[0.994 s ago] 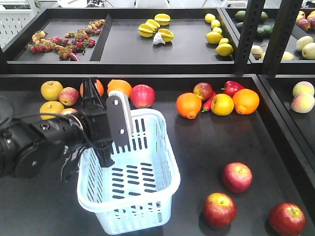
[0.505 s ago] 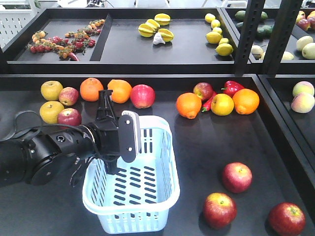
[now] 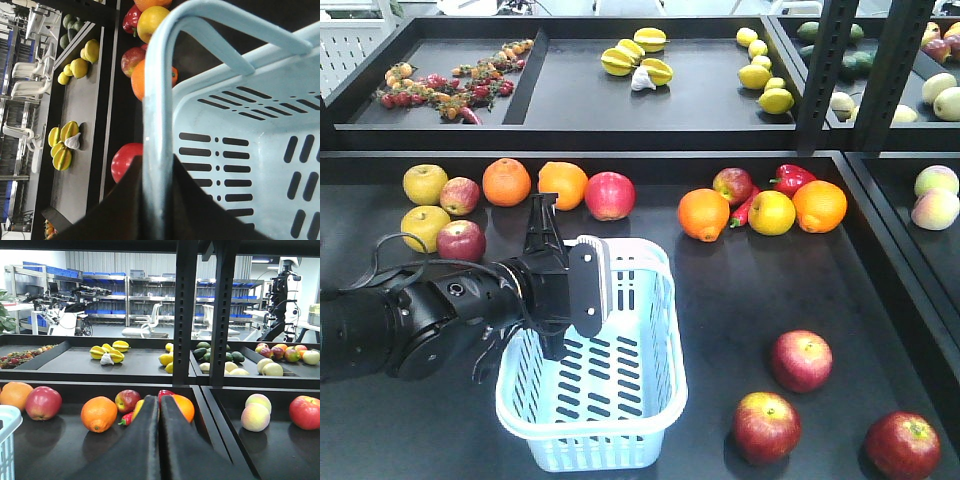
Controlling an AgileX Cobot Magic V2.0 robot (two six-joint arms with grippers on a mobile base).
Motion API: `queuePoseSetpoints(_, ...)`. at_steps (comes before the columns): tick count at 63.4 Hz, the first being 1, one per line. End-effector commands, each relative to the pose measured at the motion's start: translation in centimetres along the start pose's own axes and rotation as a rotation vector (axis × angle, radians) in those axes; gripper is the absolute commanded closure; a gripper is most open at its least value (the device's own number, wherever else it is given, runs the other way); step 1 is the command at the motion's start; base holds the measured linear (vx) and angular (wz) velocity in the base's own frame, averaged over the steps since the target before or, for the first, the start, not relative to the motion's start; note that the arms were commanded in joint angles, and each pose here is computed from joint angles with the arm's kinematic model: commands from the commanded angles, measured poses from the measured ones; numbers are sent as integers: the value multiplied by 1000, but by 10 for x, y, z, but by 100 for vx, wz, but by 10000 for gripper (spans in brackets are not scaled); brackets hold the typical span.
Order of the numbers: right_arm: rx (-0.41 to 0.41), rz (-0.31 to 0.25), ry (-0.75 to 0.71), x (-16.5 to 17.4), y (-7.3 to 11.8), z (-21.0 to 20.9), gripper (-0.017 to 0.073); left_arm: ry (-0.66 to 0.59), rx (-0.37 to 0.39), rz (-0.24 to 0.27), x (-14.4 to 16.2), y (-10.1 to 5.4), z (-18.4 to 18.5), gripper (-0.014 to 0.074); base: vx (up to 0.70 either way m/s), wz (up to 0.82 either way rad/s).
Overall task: Pick three apples into basket with both arms
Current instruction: 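Swing the basket with the left gripper and lower it onto the table, then open the left gripper, release the handle and withdraw the left arm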
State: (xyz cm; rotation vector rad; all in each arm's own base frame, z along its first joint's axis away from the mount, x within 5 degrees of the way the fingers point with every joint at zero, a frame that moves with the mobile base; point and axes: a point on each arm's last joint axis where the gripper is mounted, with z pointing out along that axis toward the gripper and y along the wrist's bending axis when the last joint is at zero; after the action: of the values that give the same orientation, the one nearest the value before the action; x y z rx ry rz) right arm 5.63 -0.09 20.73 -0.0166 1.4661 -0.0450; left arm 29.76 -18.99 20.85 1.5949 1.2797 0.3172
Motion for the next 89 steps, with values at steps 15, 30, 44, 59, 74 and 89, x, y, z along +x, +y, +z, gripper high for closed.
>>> queuePoseSetpoints(15,8,-7,-69,-2,0,-1,566,-56,-100,-13,-11,21,-8,153,0,0)
queuePoseSetpoints(30,8,-7,-69,-2,0,-1,566,-56,-100,-14,-11,21,-8,-103,0,0)
queuePoseSetpoints(44,8,-7,-69,-2,0,-1,566,-41,-86,-14,-11,21,-11,-125,0,0)
queuePoseSetpoints(59,8,-7,-69,-2,0,-1,566,-8,-78,-56,-13,31,-28,-112,0,0)
queuePoseSetpoints(74,8,-7,-69,-2,0,-1,566,31,-70,-139,-16,41,-52,-105,0,0)
queuePoseSetpoints(89,8,-7,-69,-2,0,-1,566,49,-94,-240,-22,54,-85,-93,0,0)
